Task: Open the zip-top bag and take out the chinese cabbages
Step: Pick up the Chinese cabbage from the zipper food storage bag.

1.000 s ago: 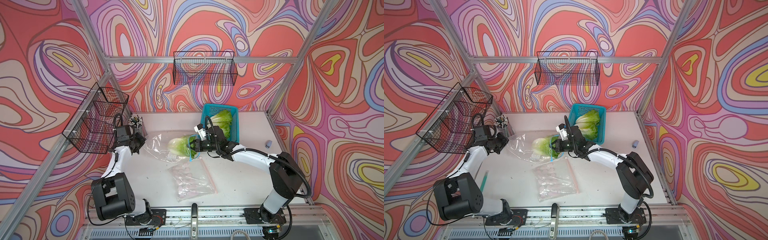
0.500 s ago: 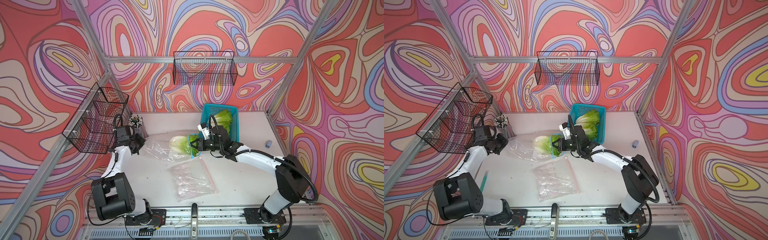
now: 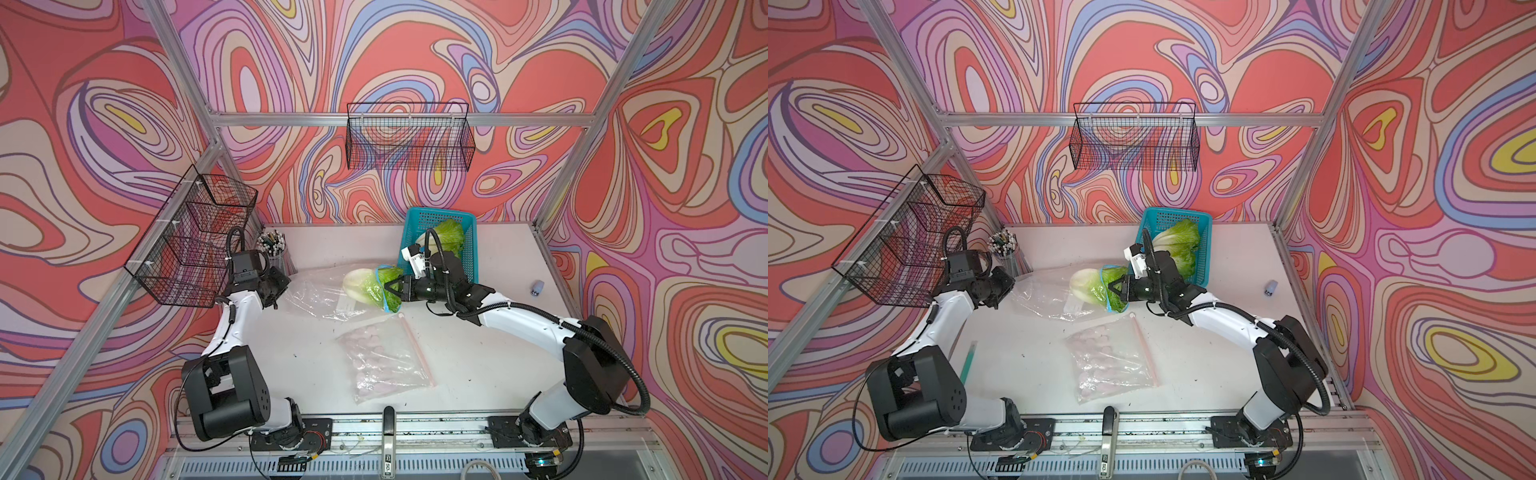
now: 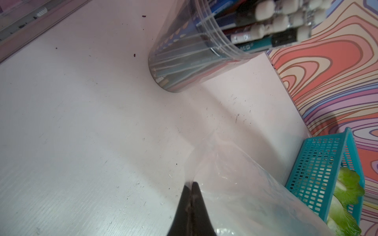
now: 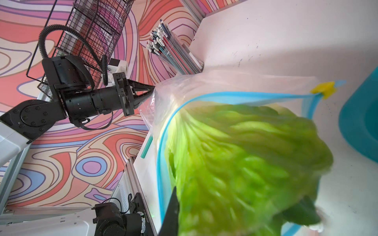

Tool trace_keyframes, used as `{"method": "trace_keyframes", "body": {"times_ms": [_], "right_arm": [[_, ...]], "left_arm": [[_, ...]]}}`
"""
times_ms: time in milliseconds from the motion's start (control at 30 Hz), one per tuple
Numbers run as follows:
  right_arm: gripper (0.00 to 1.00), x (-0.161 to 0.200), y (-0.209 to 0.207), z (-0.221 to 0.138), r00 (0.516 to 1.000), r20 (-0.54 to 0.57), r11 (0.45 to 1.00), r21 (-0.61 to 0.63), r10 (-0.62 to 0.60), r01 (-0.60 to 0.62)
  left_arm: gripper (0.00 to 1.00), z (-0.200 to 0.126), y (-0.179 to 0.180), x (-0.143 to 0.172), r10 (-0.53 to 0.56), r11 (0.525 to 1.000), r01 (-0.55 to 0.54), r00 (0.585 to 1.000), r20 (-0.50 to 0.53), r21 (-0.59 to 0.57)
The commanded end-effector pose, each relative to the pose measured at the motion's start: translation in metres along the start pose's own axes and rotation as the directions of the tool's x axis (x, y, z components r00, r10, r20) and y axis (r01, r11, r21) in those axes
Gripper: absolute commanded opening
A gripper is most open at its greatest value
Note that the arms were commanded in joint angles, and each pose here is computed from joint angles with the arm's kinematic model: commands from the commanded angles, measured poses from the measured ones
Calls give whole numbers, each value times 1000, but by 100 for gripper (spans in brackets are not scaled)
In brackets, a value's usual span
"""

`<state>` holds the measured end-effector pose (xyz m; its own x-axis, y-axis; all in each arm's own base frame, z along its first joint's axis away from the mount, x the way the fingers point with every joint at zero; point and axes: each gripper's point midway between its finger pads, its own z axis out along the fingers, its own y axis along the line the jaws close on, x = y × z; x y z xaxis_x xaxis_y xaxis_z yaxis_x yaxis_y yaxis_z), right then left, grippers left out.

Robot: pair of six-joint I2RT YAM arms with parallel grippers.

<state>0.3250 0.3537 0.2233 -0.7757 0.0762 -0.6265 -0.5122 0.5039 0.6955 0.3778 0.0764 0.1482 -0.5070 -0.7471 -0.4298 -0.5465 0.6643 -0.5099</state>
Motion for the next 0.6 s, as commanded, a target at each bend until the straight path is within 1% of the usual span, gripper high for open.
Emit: {"method": "trace_keyframes", "body": {"times_ms": [0, 567], "right_arm": [[0, -12, 1, -13, 998, 51, 999, 19, -27, 26], [0, -15, 2, -24, 997, 53, 998, 42, -51, 48]], "left_arm": [[0, -11, 4, -17, 10, 999, -8, 999, 53, -34], [0, -8, 4, -15, 2, 1000, 0, 999, 45, -31]]}}
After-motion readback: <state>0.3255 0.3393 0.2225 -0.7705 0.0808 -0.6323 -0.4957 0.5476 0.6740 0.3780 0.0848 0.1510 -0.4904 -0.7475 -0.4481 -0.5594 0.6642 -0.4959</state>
